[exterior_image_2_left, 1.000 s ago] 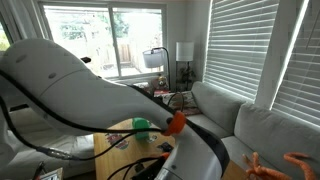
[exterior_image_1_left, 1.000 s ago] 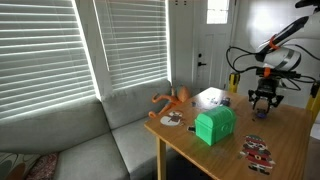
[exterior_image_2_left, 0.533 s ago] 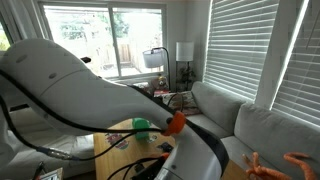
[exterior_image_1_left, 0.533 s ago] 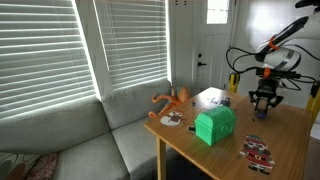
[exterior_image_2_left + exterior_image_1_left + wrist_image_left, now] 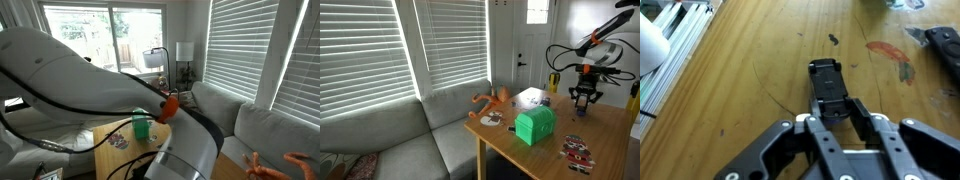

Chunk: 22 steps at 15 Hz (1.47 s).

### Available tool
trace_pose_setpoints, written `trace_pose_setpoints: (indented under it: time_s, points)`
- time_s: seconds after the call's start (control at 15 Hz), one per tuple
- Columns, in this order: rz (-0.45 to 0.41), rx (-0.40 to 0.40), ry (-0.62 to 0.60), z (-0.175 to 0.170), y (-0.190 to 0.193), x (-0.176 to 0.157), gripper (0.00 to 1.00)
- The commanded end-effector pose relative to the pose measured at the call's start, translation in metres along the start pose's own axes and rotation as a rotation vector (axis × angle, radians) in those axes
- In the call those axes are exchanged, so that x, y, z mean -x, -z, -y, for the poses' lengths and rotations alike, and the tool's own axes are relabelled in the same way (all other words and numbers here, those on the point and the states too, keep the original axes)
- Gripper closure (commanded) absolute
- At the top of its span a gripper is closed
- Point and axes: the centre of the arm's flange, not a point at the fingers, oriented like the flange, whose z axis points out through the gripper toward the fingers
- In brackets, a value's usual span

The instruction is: Turn the blue toy over

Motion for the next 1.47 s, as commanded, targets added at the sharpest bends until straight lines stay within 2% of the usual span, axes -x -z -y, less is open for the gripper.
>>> trace_pose_setpoints:
  time_s: [0.0, 0.2, 0.6, 1.13, 1.4]
  points:
    - [-0.179, -0.004, -0.011, -0.001, 0.015, 0.04, 0.89]
    - [-0.286, -0.015, 0.001, 0.006, 0.025, 0.068, 0.89]
    - [-0.594, -0.035, 0.071, 0.019, 0.031, 0.108, 0.89]
    - [-0.941, -0.023, 0.188, 0.035, 0.016, 0.133, 0.89]
    - [-1.089, -0.015, 0.252, 0.043, 0.0, 0.141, 0.89]
